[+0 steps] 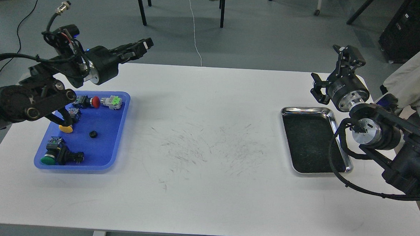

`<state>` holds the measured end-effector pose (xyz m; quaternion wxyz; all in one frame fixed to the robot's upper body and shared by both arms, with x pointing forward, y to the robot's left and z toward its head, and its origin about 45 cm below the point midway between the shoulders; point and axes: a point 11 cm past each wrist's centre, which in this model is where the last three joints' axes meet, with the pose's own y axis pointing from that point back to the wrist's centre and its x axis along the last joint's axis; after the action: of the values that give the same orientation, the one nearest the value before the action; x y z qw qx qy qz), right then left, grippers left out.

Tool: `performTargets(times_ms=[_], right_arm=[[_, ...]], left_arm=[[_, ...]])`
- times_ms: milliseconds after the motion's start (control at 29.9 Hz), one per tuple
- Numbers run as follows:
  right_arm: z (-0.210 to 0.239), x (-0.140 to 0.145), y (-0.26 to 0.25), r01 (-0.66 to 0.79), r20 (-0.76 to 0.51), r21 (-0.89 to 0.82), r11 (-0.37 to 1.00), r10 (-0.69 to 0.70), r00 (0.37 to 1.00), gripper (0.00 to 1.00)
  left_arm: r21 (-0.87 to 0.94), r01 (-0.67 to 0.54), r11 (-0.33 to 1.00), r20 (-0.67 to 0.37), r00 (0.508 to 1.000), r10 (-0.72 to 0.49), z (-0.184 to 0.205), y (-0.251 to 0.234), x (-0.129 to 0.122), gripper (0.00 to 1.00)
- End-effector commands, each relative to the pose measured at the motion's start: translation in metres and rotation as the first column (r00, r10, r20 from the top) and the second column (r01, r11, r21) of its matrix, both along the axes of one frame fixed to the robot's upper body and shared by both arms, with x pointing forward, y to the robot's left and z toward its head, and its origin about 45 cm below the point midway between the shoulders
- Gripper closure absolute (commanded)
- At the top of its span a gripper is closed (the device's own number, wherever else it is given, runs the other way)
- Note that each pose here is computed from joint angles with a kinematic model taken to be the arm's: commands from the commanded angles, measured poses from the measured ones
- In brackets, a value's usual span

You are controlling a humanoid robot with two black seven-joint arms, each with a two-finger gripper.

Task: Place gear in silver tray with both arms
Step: 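Carry the black gear with the left gripper toward the silver tray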

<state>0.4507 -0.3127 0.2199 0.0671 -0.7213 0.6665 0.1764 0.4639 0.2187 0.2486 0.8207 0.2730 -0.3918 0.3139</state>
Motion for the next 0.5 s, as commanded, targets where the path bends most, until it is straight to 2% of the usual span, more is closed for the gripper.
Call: performTargets(times_ms=[0,167,334,468], right_arm=[[0.012,0.006,-0.002,0.003,0.019,-0.006,1.000,-0.003,1.000,0.01],[0.034,0.015,-0.011,0.019,0.057,-0.021,1.000,-0.018,0.998,0.01],[0.042,0.018,-0.021,0.042,0.069,-0.029,0.999,-0.040,0.997,0.01],[0.051,0.021,-0.029,0.049,0.067,-0.038,0.998,-0.046,0.997,0.01]], left_arm=[[0.005,0.133,0.991,-0.018,0.991,-0.133,-0.015,-0.066,-0.011,0.90],[-0.001,0.241,0.971,-0.043,0.970,-0.240,-0.037,-0.130,-0.030,0.90],[0.019,0.357,0.934,-0.057,0.933,-0.355,-0.064,-0.185,-0.063,0.90],[0.050,0.325,0.944,-0.092,0.943,-0.320,-0.092,-0.172,-0.067,0.90]])
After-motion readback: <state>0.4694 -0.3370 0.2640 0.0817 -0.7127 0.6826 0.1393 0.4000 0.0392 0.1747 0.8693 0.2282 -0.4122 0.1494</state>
